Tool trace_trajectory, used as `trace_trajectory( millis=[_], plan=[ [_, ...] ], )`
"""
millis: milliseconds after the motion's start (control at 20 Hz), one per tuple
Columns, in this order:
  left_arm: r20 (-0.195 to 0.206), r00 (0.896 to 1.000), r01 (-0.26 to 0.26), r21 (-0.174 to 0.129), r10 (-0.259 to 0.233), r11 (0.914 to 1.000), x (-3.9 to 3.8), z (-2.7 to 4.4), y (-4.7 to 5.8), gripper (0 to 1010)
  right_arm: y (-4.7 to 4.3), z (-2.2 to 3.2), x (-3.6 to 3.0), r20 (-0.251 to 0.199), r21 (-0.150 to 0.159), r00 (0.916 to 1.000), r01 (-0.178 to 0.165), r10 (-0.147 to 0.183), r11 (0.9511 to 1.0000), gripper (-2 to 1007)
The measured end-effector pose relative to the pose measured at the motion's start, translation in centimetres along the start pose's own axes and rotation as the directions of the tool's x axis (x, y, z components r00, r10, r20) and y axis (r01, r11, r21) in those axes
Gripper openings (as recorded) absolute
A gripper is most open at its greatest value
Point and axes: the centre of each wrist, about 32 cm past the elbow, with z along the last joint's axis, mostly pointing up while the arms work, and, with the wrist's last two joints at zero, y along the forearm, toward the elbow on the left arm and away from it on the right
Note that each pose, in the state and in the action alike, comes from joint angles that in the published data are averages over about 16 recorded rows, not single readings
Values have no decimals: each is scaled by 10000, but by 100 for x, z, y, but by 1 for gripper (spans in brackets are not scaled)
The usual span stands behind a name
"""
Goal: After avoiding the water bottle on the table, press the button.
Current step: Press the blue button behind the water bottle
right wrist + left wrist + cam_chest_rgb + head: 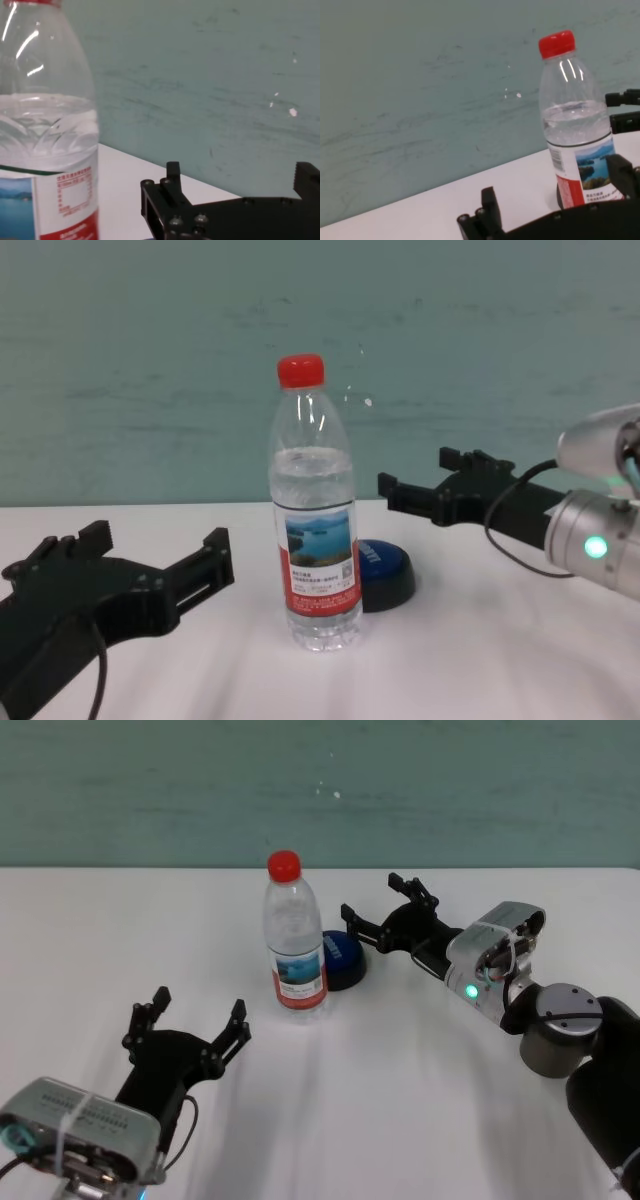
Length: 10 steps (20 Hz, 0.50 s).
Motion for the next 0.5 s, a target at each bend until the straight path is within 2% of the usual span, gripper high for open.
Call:
trace_trajectory(
  millis=[500],
  plan=[
    [0,10000,0,0,0,10000,0,0,0,1000,153,-107,-52,-134,-206,9995,-300,297,9993,1004]
  ],
)
